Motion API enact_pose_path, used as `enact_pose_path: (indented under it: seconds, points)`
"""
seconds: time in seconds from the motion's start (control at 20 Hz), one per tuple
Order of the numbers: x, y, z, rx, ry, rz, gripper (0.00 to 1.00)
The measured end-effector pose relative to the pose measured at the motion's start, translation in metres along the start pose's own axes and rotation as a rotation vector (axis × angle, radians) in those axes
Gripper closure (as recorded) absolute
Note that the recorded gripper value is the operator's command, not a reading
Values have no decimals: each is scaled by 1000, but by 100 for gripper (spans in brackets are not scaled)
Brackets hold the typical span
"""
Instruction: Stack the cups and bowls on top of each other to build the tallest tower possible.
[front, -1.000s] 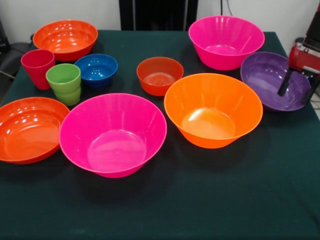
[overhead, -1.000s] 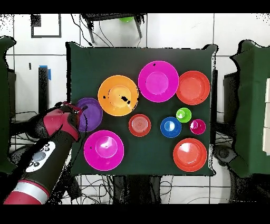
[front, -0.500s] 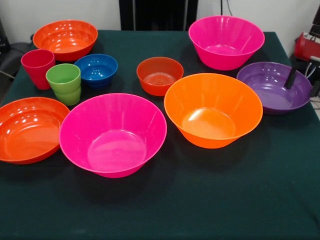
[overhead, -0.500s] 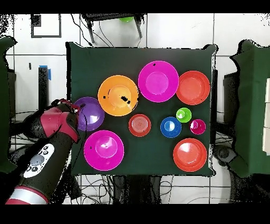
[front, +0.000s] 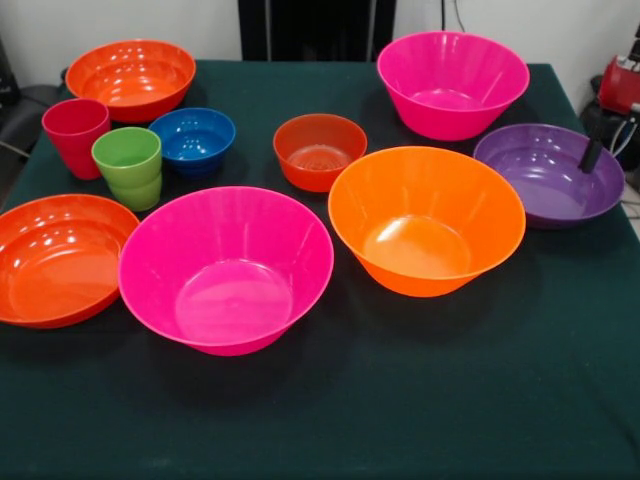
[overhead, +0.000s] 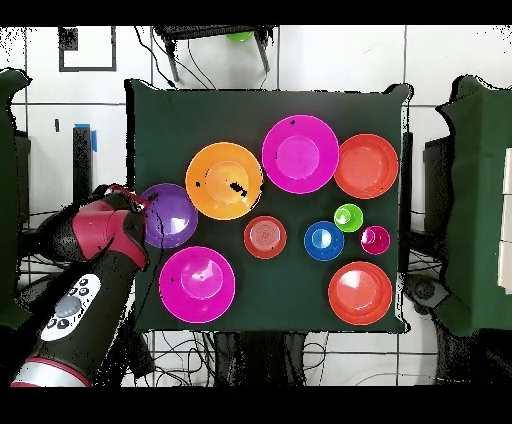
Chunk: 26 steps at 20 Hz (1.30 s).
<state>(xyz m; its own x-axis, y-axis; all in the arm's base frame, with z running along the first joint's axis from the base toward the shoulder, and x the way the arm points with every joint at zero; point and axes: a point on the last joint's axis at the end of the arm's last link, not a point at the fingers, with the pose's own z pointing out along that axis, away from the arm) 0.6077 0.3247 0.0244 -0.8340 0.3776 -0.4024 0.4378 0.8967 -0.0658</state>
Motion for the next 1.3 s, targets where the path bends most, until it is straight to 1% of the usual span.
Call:
enact_pose_path:
  seconds: [0.7, 0.9, 1.3]
  points:
    - [21, -12, 27, 41, 25, -21, 0]
    - [23, -14, 31, 47, 28, -24, 0]
    - [23, -14, 30, 46, 28, -24, 0]
